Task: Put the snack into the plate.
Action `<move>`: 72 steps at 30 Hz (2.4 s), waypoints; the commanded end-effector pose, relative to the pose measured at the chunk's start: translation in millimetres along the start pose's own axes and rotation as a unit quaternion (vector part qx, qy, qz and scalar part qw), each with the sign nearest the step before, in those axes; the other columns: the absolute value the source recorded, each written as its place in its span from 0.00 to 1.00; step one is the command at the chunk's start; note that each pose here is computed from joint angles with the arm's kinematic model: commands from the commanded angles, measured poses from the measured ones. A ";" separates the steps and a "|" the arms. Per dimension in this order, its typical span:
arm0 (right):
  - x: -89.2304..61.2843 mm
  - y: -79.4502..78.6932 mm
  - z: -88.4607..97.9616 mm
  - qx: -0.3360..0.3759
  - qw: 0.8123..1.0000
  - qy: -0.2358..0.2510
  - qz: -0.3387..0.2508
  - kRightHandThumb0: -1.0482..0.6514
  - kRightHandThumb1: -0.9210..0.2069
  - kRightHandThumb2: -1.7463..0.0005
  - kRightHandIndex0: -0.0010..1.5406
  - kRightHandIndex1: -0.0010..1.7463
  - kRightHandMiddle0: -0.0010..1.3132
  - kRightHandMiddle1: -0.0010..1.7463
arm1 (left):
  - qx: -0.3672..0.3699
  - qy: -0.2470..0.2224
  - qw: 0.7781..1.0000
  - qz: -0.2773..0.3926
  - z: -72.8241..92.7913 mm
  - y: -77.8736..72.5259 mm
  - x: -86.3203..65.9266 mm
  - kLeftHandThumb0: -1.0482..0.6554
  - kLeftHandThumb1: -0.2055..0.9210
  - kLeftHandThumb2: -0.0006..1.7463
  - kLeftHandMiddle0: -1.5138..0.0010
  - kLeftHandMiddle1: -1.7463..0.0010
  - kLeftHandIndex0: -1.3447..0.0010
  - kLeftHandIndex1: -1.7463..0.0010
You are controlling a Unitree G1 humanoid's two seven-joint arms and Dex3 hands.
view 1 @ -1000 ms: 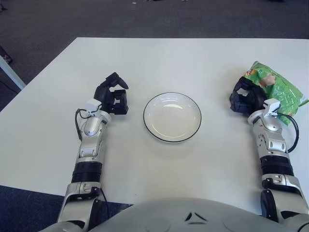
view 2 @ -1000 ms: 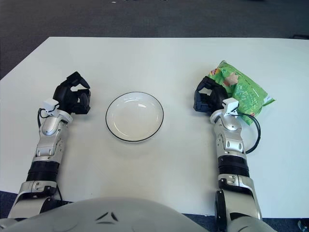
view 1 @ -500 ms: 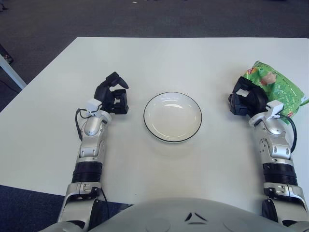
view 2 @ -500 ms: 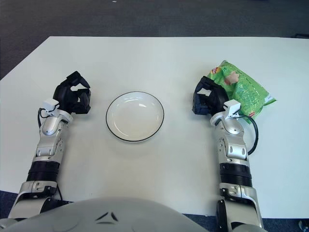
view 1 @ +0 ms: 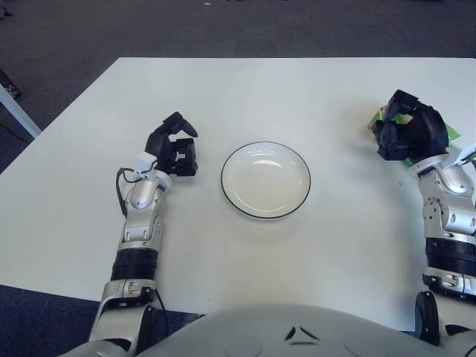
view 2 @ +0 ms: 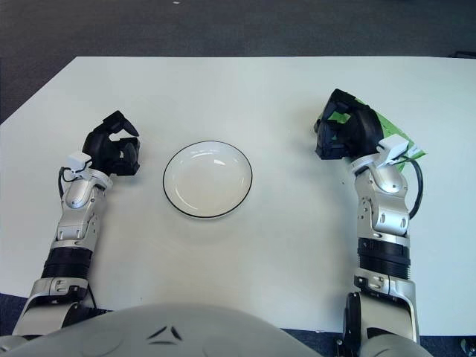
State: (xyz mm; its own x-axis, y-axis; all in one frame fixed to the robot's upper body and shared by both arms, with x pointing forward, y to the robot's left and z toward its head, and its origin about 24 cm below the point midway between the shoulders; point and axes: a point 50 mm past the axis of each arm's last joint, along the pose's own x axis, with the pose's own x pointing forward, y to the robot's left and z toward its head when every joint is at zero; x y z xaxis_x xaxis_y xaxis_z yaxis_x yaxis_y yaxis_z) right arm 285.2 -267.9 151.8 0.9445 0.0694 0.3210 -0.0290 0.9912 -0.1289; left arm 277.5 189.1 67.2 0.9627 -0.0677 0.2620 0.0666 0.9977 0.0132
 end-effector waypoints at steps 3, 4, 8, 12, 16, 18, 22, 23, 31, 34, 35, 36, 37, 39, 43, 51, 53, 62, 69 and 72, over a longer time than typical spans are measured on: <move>4.7 -17.5 22.2 -0.060 0.996 -0.053 -0.029 0.29 0.69 0.13 0.81 1.00 0.57 1.00 | -0.049 0.171 0.983 0.042 -72.5 -9.2 -67.1 0.32 0.43 0.78 0.11 0.00 0.52 0.00; 4.5 -18.5 22.4 -0.066 0.996 -0.055 -0.033 0.29 0.69 0.13 0.80 1.00 0.57 1.00 | -0.049 0.171 0.983 0.043 -72.6 -9.1 -67.0 0.32 0.43 0.78 0.11 0.00 0.52 0.00; 4.9 -19.5 23.9 -0.098 0.991 -0.071 -0.049 0.29 0.68 0.13 0.78 1.00 0.57 1.00 | -0.049 0.170 0.983 0.044 -73.1 -8.3 -66.6 0.32 0.43 0.79 0.11 0.00 0.52 0.00; 5.5 -20.2 28.4 -0.169 0.977 -0.103 -0.081 0.30 0.68 0.14 0.75 1.00 0.57 1.00 | -0.049 0.167 0.984 0.044 -73.5 -7.4 -66.3 0.32 0.42 0.79 0.10 0.00 0.51 0.00; 4.6 -21.1 31.2 -0.222 0.962 -0.123 -0.103 0.30 0.65 0.16 0.73 1.00 0.55 1.00 | -0.049 0.166 0.984 0.044 -73.8 -6.8 -66.2 0.32 0.42 0.79 0.10 0.00 0.51 0.00; 4.1 -21.3 31.6 -0.238 0.957 -0.128 -0.109 0.31 0.62 0.18 0.70 1.00 0.52 1.00 | -0.049 0.166 0.984 0.044 -73.9 -6.4 -66.2 0.32 0.42 0.79 0.10 0.00 0.51 0.00; 2.5 -21.1 35.5 -0.274 0.946 -0.133 -0.116 0.33 0.56 0.23 0.67 1.00 0.48 1.00 | -0.049 0.167 0.984 0.043 -74.8 -5.7 -66.2 0.32 0.42 0.79 0.10 0.00 0.51 0.00; 2.4 -20.6 36.2 -0.278 0.944 -0.134 -0.117 0.33 0.55 0.24 0.66 1.00 0.47 1.00 | -0.049 0.168 0.984 0.043 -75.0 -5.6 -66.3 0.32 0.42 0.79 0.10 0.00 0.51 0.00; 1.4 -18.2 42.2 -0.309 0.929 -0.155 -0.136 0.35 0.47 0.30 0.59 1.00 0.42 1.00 | -0.045 0.163 0.985 0.045 -75.2 -5.4 -66.9 0.32 0.42 0.79 0.11 0.00 0.52 0.00; 1.9 -18.2 43.0 -0.339 0.918 -0.151 -0.138 0.35 0.45 0.32 0.58 1.00 0.40 1.00 | -0.043 0.164 0.984 0.044 -75.4 -5.2 -66.8 0.32 0.43 0.79 0.11 0.00 0.52 0.00; 2.0 -18.0 43.0 -0.344 0.916 -0.151 -0.138 0.35 0.45 0.32 0.58 1.00 0.40 1.00 | -0.043 0.165 0.984 0.044 -75.5 -5.0 -66.8 0.32 0.43 0.79 0.11 0.00 0.52 0.00; 2.5 -18.6 43.1 -0.352 0.912 -0.154 -0.143 0.36 0.44 0.33 0.57 1.00 0.40 1.00 | -0.042 0.165 0.984 0.045 -75.6 -4.9 -66.8 0.32 0.43 0.79 0.10 0.00 0.52 0.00; 2.7 -19.0 43.2 -0.357 0.909 -0.156 -0.147 0.41 0.48 0.29 0.55 1.00 0.39 1.00 | -0.042 0.165 0.984 0.045 -75.6 -4.8 -66.7 0.32 0.43 0.79 0.10 0.00 0.52 0.00; 6.0 -23.1 40.4 -0.380 0.895 -0.165 -0.163 0.53 0.56 0.23 0.48 0.98 0.38 1.00 | -0.041 0.165 0.984 0.046 -75.8 -4.3 -66.5 0.32 0.43 0.78 0.10 0.00 0.52 0.00; 13.5 -35.7 27.0 -0.439 0.866 -0.161 -0.179 0.59 0.33 0.41 0.26 0.99 0.25 0.99 | -0.041 0.166 0.984 0.045 -76.2 -3.5 -66.1 0.32 0.43 0.78 0.10 0.00 0.52 0.00; 16.6 -38.8 21.6 -0.522 0.829 -0.141 -0.144 0.23 0.12 0.57 0.09 0.74 0.09 0.85 | -0.043 0.168 0.984 0.045 -77.3 -2.3 -65.3 0.32 0.43 0.78 0.10 0.00 0.52 0.00; 16.9 -40.0 20.8 -0.544 0.819 -0.131 -0.129 0.19 0.09 0.59 0.07 0.69 0.06 0.83 | -0.044 0.167 0.984 0.046 -77.3 -2.3 -65.3 0.32 0.43 0.78 0.11 0.00 0.52 0.00; 20.7 -42.3 15.4 -0.601 0.789 -0.089 -0.091 0.07 0.00 0.61 0.00 0.36 0.00 0.63 | -0.042 0.168 0.984 0.047 -78.2 -1.3 -64.6 0.32 0.42 0.79 0.11 0.00 0.51 0.00; 20.8 -42.9 8.7 -0.615 0.783 -0.059 -0.067 0.03 0.00 0.55 0.00 0.13 0.00 0.48 | -0.038 0.167 0.984 0.047 -78.3 -0.6 -64.3 0.32 0.42 0.79 0.11 0.00 0.51 0.00; 20.1 -43.2 5.0 -0.610 0.789 -0.041 -0.061 0.01 0.00 0.50 0.00 0.03 0.00 0.34 | -0.037 0.165 0.985 0.046 -78.0 -0.6 -64.1 0.32 0.42 0.79 0.11 0.00 0.51 0.00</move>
State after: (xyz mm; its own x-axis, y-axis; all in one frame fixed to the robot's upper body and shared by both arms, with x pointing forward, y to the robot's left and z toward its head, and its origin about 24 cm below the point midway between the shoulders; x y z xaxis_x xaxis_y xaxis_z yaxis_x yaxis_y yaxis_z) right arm 300.3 -307.5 168.0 0.8657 0.0369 0.4992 0.4863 0.1744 -0.8562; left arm 284.8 198.8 52.8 0.9746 -0.0456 0.2192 0.0417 0.9989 0.0225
